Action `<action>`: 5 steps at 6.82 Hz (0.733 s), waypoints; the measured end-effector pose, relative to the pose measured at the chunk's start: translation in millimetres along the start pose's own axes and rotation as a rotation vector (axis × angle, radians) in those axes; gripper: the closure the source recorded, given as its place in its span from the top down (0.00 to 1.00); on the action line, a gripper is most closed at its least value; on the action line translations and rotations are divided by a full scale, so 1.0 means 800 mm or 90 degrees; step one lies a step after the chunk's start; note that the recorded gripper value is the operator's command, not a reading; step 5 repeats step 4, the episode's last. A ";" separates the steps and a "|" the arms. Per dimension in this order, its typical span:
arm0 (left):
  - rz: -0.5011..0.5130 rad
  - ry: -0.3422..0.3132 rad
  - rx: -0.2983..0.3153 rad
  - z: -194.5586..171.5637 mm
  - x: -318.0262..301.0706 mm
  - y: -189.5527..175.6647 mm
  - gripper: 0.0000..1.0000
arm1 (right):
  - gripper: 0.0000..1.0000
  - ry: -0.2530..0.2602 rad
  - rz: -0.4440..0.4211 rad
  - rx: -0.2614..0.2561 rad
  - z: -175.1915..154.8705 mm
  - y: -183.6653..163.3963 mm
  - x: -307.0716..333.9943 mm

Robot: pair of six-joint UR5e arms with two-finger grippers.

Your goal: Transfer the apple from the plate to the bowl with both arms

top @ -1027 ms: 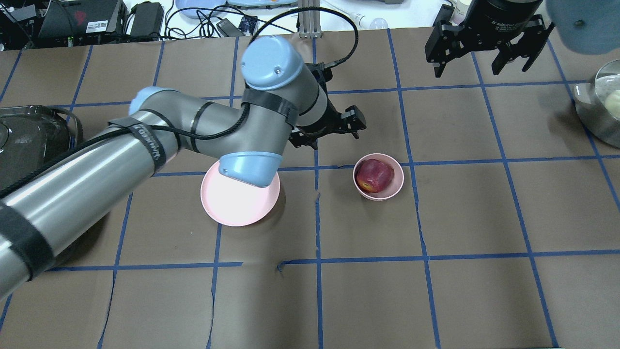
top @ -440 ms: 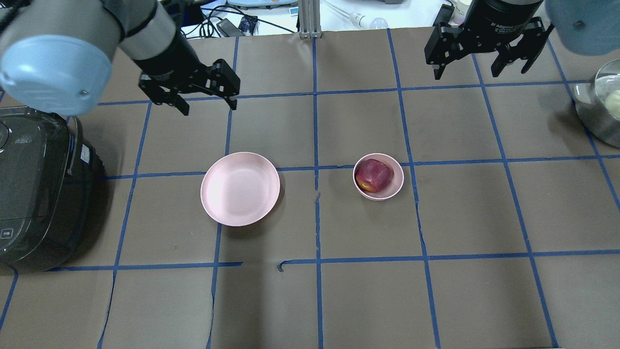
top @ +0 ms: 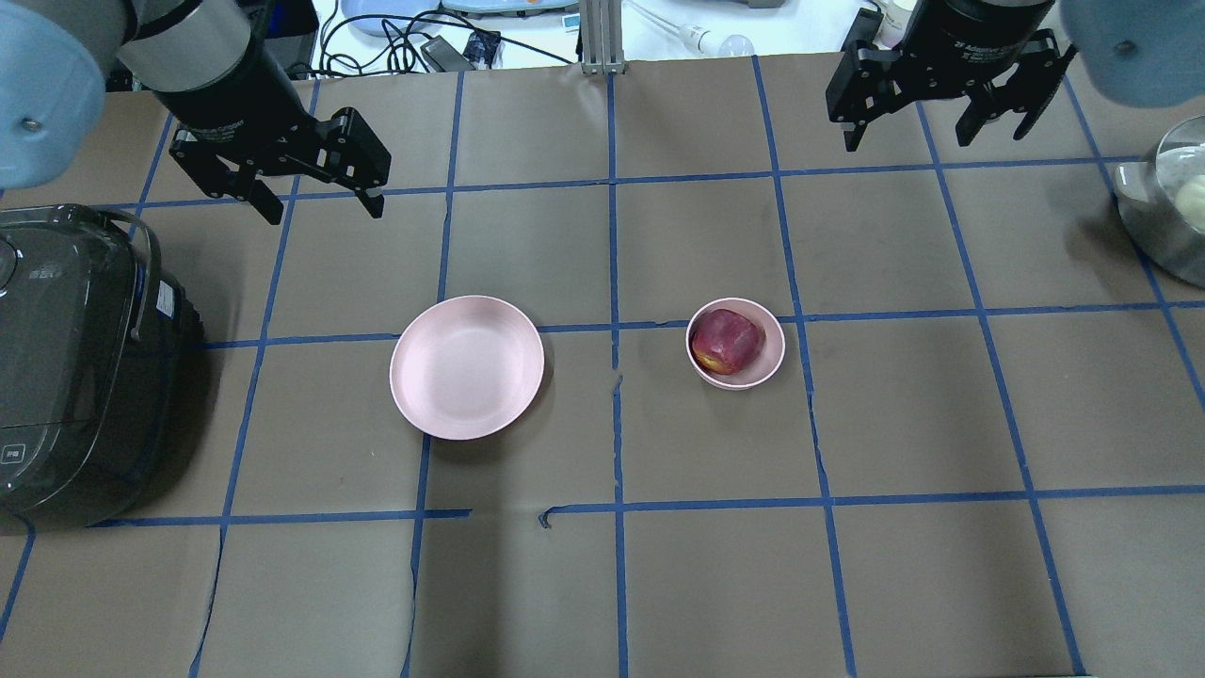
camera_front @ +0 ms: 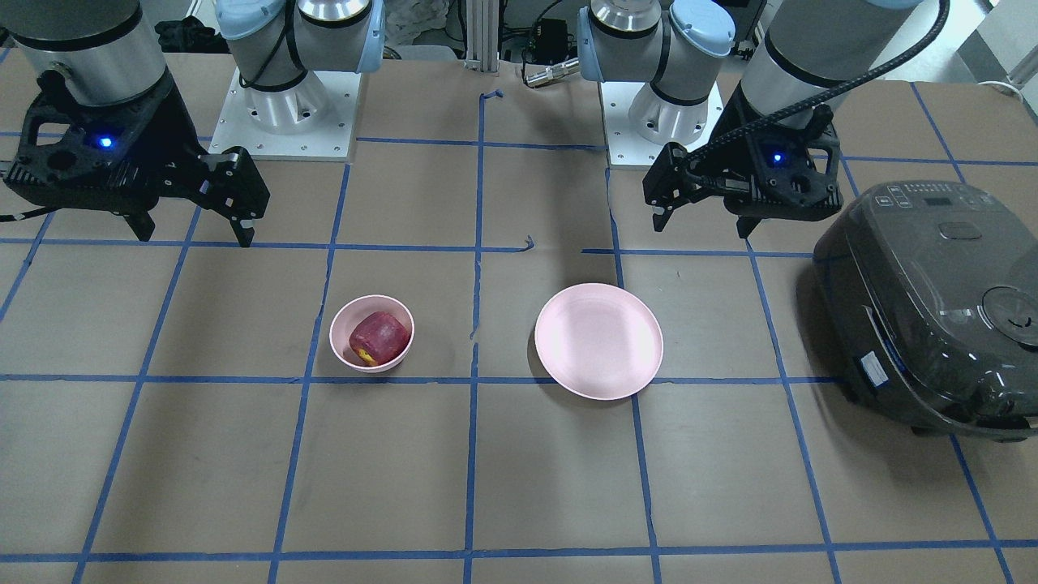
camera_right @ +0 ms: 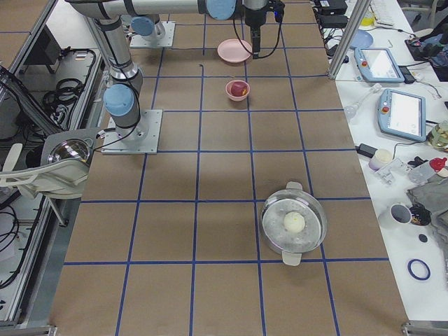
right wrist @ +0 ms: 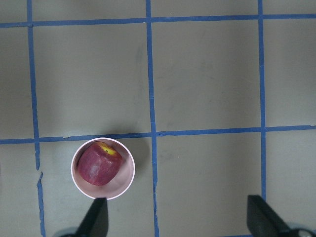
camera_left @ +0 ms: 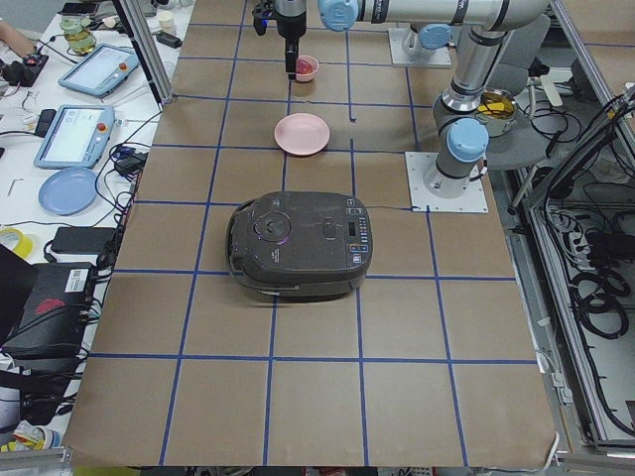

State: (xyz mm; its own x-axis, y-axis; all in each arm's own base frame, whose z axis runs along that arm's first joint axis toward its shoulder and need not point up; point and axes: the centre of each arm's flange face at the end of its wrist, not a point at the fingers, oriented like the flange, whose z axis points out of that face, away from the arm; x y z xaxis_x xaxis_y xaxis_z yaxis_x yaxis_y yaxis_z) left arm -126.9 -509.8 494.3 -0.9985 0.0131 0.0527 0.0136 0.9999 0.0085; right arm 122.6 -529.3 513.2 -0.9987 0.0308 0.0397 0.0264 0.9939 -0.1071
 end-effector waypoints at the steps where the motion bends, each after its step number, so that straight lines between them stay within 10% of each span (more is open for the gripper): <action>1: -0.002 -0.004 -0.005 -0.002 -0.003 0.002 1.00 | 1.00 -0.001 0.000 0.001 -0.001 0.000 0.000; 5: -0.004 -0.011 -0.006 -0.006 -0.008 0.003 1.00 | 1.00 0.004 0.000 0.001 -0.002 0.001 0.000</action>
